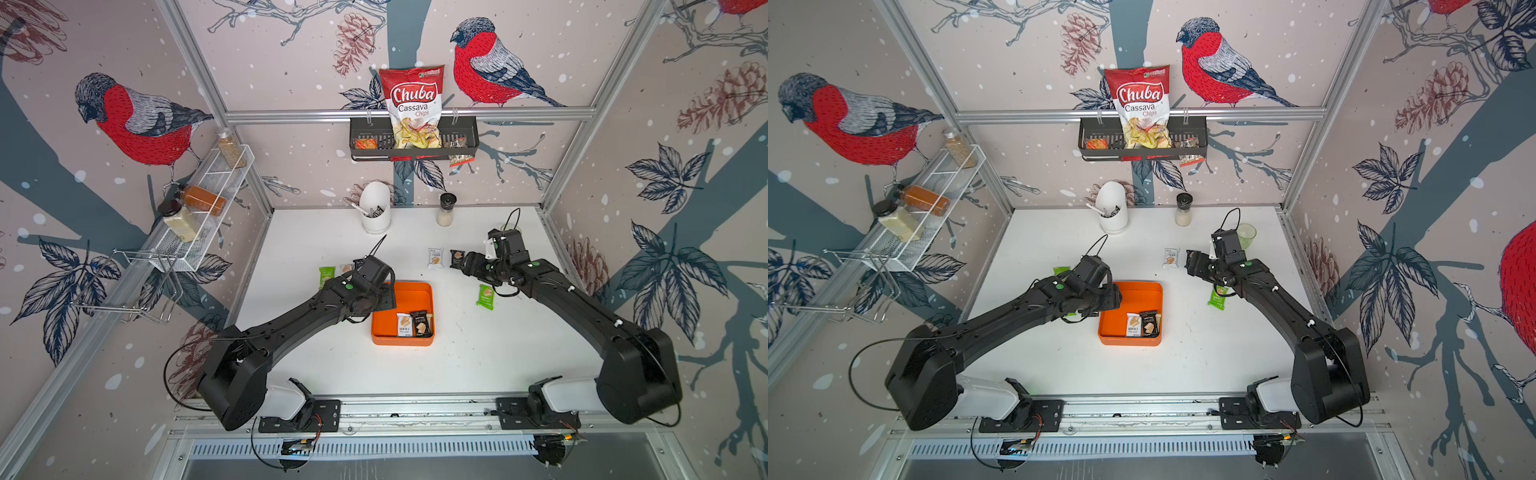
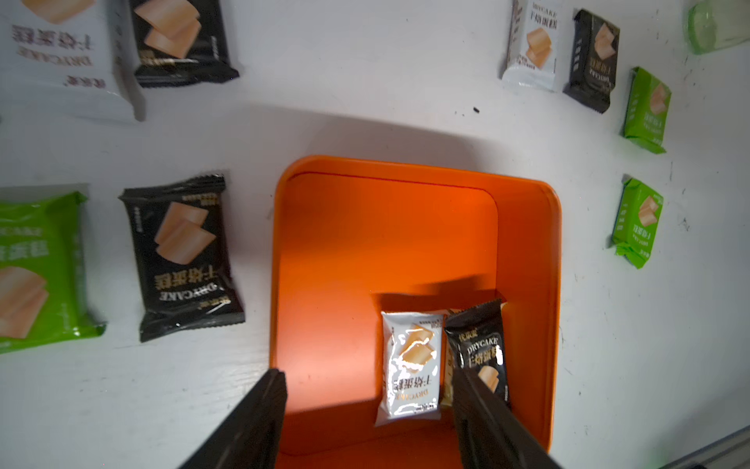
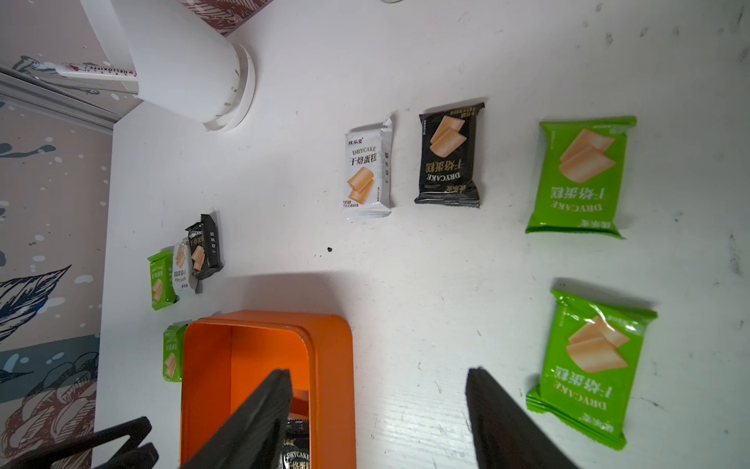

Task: Take the cookies out of the storage box
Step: Pick up the cookie from the storage box.

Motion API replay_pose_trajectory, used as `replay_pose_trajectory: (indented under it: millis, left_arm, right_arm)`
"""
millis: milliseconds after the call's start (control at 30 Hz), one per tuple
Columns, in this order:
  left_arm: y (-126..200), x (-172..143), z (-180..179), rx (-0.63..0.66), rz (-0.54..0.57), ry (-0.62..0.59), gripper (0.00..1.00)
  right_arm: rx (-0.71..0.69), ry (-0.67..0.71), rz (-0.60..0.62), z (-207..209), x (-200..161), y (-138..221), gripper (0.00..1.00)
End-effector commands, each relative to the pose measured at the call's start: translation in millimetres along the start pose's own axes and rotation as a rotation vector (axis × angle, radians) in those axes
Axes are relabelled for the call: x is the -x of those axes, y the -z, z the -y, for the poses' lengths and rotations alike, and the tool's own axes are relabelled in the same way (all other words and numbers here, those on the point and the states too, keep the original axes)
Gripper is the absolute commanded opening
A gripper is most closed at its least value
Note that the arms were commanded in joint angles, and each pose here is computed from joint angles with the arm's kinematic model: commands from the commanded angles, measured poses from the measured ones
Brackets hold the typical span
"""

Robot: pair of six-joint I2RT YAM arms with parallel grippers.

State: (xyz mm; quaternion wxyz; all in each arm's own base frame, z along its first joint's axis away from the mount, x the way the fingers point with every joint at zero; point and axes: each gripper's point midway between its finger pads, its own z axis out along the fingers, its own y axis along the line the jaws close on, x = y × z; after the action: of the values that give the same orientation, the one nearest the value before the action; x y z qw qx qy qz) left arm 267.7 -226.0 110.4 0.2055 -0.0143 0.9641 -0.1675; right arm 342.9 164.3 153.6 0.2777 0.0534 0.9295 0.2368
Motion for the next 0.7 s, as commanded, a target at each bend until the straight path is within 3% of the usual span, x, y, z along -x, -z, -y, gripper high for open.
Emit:
replay_pose_trajectory:
  millis: [0,300,667]
  left_arm:
    - [-7,-12,9,0.0,-0.03,-0.003,0.69]
    - [-33,-46,16,0.054,-0.145,-0.121,0.67]
    - [-58,-57,25,0.083,-0.215,-0.189,0.66]
  right_arm:
    - [0.024,0.015,0.013,-2,2,3,0.73]
    - [0.016,-0.008,0.02,8,2,10,0.72]
    - [-0.001,-0.021,0.031,16,5,15,0.72]
